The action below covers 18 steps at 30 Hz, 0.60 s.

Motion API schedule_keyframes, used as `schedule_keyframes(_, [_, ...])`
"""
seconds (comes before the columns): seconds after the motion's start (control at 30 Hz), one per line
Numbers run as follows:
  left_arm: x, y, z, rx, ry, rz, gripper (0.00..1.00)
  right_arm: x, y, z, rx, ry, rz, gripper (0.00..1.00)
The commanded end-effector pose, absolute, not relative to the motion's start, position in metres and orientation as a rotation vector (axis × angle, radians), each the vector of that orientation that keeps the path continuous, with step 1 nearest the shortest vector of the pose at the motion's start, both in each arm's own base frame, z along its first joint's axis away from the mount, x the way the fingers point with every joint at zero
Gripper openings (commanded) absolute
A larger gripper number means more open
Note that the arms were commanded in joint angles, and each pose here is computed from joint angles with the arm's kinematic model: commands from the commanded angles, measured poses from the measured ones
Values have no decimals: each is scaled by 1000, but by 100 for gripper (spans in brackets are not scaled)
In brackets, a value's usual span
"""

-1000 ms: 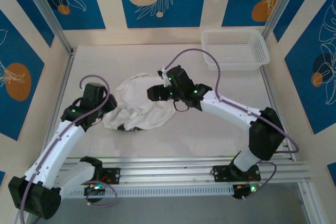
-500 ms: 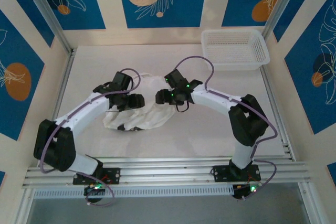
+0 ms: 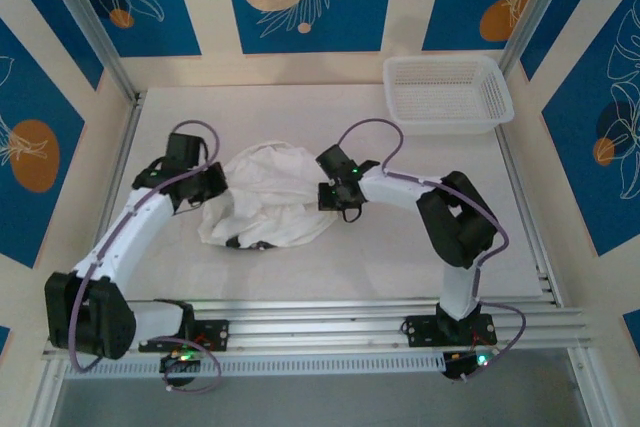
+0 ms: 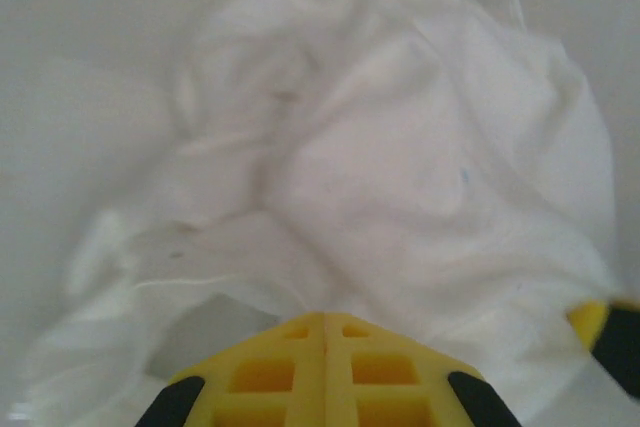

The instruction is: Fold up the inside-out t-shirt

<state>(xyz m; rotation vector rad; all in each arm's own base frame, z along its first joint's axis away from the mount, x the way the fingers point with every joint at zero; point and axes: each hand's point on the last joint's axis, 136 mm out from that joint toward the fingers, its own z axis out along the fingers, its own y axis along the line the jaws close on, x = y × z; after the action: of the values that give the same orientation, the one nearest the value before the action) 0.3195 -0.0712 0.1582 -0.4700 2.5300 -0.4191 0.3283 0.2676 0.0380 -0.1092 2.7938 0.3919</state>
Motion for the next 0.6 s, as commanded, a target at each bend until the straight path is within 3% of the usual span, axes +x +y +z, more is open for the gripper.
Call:
schedule_keyframes(0.0, [303, -50, 125, -625, 2604, -346, 0, 326, 277, 62, -152, 2746, 533, 0])
schedule_keyframes(0.13, [305, -38, 129, -584, 2581, -265, 36, 315, 293, 85, -230, 2706, 676, 0])
schedule_keyframes(0.23, [310, -31, 175, -492, 2462, -216, 52, 308, 307, 110, -292, 2656, 788, 0])
schedule_keyframes(0.3, [313, -45, 207, -355, 2388, -236, 58, 306, 311, 125, -302, 2636, 830, 0])
schedule_keyframes(0.4, [308, -106, 235, 53, 2357, -310, 64, 307, 310, 142, -296, 2627, 843, 0])
schedule_keyframes(0.47, [293, -155, 235, 377, 2369, -372, 69, 306, 310, 153, -311, 2617, 858, 0])
schedule_keyframes(0.57, [278, -193, 216, 586, 2356, -439, 75, 306, 308, 174, -311, 2589, 890, 0])
